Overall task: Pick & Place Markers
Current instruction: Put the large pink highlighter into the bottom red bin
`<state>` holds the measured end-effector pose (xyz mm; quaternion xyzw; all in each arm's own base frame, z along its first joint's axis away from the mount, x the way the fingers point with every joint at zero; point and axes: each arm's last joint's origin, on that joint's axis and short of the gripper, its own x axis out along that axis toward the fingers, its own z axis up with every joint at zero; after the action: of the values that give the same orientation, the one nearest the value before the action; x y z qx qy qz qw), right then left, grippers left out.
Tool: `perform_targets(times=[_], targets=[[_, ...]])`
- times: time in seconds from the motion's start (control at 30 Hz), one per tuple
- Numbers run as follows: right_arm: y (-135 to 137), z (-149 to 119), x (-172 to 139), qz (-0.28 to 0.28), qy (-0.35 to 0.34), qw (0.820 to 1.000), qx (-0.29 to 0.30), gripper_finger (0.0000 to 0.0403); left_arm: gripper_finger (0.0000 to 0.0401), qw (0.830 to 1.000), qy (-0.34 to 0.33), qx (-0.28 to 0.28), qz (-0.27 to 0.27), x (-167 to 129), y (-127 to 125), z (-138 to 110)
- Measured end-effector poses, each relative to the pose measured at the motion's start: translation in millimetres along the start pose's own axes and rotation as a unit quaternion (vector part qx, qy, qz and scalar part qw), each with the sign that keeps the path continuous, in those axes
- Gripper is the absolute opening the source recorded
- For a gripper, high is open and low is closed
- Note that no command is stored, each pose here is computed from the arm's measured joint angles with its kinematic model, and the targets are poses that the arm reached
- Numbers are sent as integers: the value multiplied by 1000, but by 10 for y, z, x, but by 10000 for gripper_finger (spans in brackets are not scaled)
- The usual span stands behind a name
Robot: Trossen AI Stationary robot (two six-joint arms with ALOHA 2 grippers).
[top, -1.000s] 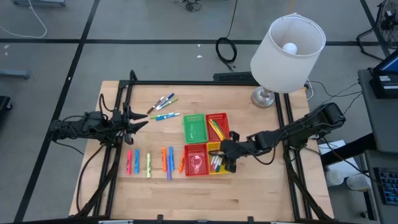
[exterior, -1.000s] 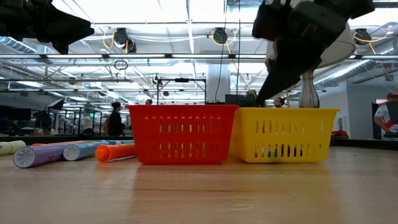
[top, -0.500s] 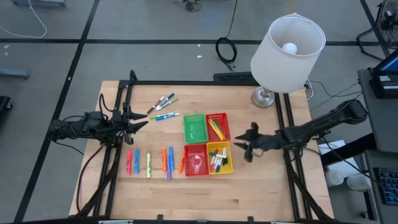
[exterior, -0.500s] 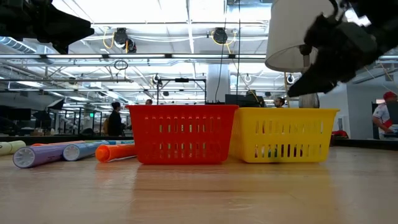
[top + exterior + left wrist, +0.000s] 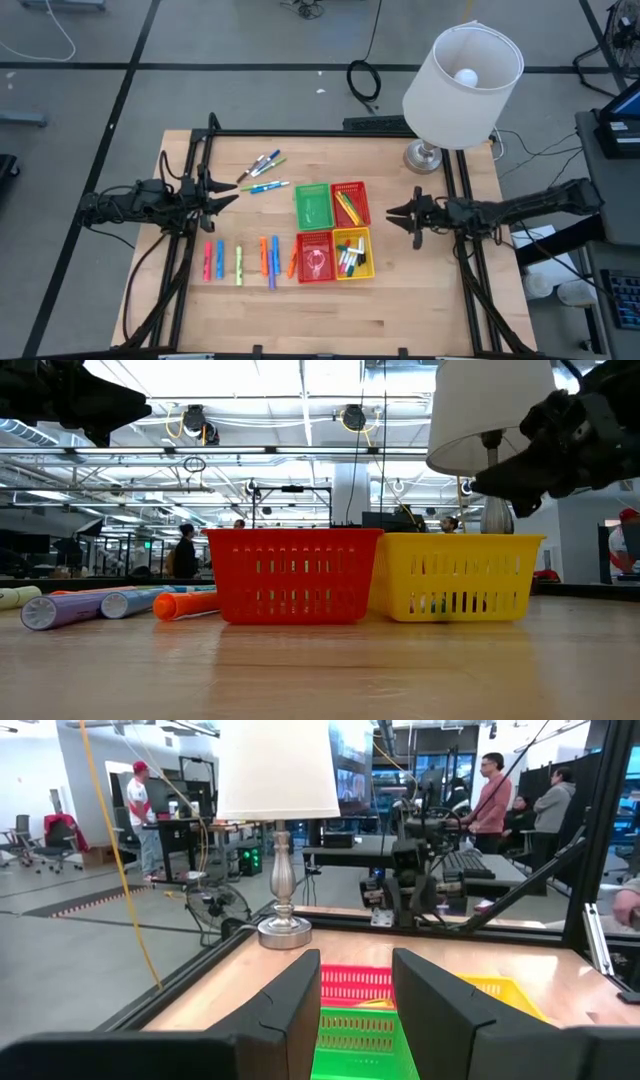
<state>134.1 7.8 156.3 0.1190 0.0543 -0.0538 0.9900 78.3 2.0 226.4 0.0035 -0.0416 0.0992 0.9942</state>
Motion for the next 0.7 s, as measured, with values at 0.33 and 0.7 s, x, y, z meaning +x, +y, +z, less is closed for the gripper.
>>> perform_targets(times=[0.33, 0.7], targets=[[-86, -5, -146, -1, 17, 999, -38, 73, 134, 1000, 1, 0, 0, 0, 0, -2], [-84, 65, -341, 28, -36, 997, -59, 57, 134, 1000, 1, 0, 0, 0, 0, -2]])
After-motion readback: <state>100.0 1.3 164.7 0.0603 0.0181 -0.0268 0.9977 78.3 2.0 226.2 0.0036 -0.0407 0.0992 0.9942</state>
